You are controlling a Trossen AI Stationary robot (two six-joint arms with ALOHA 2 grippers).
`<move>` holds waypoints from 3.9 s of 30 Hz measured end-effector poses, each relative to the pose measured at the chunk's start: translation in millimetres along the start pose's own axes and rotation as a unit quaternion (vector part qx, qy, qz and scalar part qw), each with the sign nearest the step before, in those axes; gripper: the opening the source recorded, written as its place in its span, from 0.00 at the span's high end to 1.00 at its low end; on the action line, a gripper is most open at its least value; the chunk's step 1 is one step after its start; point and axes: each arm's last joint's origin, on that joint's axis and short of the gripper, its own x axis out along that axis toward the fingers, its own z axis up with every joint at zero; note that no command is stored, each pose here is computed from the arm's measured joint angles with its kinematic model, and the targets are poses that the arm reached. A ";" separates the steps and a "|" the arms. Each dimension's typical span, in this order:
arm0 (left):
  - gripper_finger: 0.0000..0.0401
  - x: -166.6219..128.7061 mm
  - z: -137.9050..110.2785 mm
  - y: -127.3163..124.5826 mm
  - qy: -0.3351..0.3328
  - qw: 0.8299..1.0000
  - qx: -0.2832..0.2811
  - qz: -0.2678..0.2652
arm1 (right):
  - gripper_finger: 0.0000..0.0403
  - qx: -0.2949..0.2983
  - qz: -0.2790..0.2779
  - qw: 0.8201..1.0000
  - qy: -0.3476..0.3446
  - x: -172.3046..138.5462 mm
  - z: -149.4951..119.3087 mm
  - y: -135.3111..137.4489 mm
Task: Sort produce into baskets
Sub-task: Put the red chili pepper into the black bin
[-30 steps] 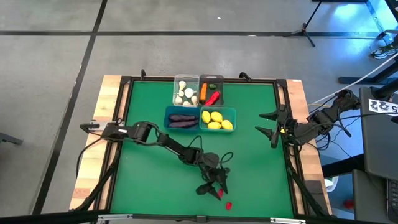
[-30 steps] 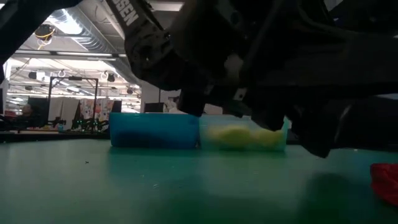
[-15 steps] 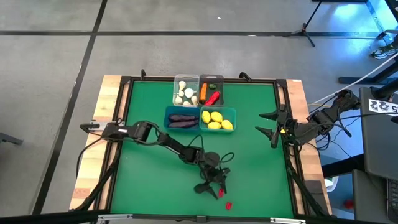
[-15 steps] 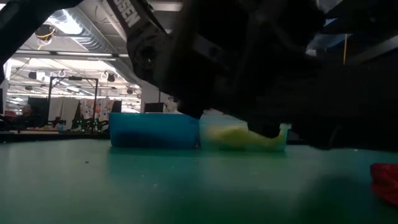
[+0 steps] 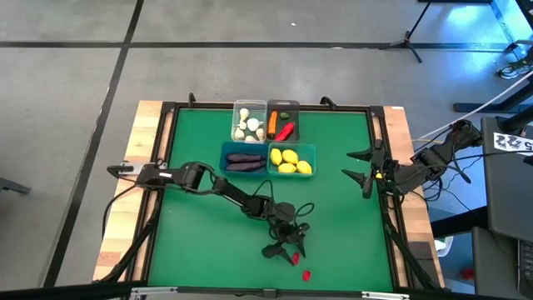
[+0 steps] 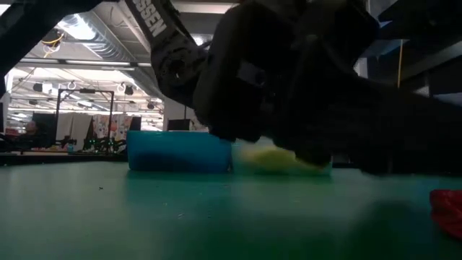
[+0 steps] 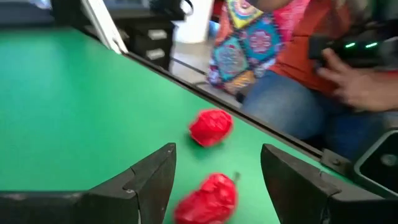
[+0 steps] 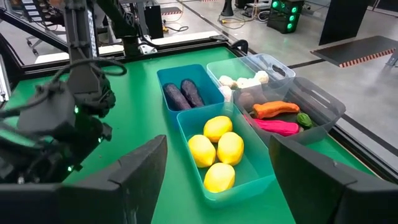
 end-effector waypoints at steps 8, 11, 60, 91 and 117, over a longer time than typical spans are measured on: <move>0.43 11.4 -9.1 11.4 -0.005 0.997 -0.043 -0.060 | 0.30 0.000 0.000 1.000 0.000 0.0 -0.2 -0.1; 0.43 11.4 -9.2 11.7 -0.005 0.998 -0.042 -0.057 | 0.30 -0.002 0.000 1.000 0.001 0.0 -0.4 -0.2; 0.43 -1.5 102.4 -87.3 0.086 0.879 -0.223 0.412 | 0.30 0.037 -0.019 0.999 0.003 0.0 -2.6 -2.3; 0.43 9.5 103.9 -101.3 0.061 0.888 -0.245 0.385 | 0.30 0.059 -0.003 0.998 0.022 0.0 -5.1 -2.0; 0.43 74.9 60.7 -110.2 0.119 0.845 -0.151 0.500 | 0.30 0.089 -0.011 0.995 0.036 6.9 -7.9 5.9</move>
